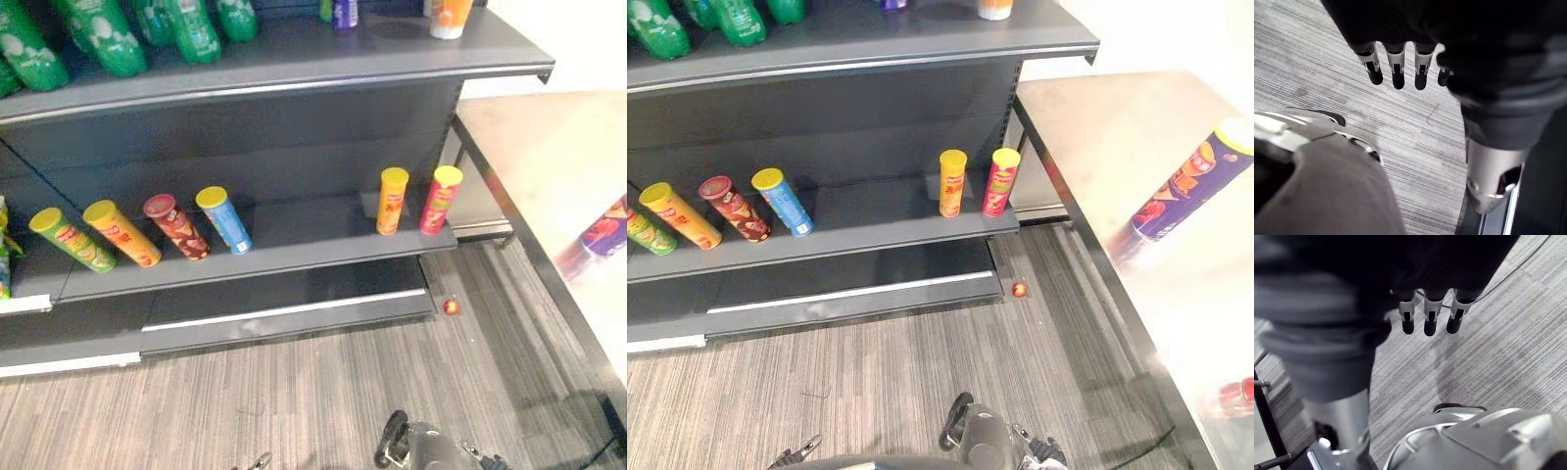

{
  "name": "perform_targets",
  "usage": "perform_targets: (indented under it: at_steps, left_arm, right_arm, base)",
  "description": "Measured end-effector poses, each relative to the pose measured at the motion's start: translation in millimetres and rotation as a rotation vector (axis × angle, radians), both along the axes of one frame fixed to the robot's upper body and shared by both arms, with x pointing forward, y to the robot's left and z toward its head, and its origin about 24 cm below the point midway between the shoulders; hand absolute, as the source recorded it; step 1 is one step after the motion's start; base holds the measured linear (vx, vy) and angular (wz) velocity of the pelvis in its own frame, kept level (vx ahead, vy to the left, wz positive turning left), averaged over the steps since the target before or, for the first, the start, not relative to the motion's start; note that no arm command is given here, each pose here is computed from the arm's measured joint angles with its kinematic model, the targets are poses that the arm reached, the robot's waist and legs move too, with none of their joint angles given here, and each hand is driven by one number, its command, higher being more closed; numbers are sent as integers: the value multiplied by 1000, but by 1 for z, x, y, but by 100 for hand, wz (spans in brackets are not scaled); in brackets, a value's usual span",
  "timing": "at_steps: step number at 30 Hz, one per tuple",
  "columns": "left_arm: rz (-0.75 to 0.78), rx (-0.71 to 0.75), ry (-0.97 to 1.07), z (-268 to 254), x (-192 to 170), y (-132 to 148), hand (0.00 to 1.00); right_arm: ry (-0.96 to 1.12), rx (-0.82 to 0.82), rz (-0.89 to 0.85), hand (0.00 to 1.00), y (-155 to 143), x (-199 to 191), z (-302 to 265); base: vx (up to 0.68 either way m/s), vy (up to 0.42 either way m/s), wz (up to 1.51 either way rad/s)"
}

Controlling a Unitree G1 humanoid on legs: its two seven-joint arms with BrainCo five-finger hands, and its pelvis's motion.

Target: Put the gum and the chips on the shelf.

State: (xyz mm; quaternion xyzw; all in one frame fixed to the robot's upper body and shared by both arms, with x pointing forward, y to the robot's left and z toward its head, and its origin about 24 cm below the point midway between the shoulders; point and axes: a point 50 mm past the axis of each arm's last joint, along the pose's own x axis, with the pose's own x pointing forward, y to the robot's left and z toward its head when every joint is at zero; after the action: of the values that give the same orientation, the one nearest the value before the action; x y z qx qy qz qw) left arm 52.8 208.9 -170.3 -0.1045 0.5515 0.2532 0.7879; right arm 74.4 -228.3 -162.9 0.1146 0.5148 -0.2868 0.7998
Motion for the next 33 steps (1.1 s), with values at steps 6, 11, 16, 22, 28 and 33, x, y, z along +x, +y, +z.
perform_targets:
  at_steps: [6, 11, 16, 22, 28, 33]
  left_arm:
    - [-2, -3, 2, 0, 1, -3, 0]
    - [61, -8, -20, 0, 3, -3, 0]
    - [103, 10, -16, 1, -1, 4, 0]
    - [43, 26, -1, 1, 2, 6, 0]
    - [40, 25, 36, -1, -6, 3, 0]
    - [-44, 55, 40, 1, -2, 10, 0]
  right_arm:
    - [41, -9, 21, 0, 1, -6, -2]
    - [39, -23, 1, 0, 1, -8, -2]
    - [53, -9, -27, 0, 9, -26, -4]
    - [63, -6, -9, 0, 12, -30, -4]
    - [47, -28, -8, 0, 6, -22, -2]
    - [66, -16, -1, 0, 10, -22, -4]
  base:
    - [179, 47, -93]
    - [146, 229, -139]
    - [159, 302, -124]
    - [155, 171, -63]
    - [2, 2, -103]
    - [-33, -109, -69]
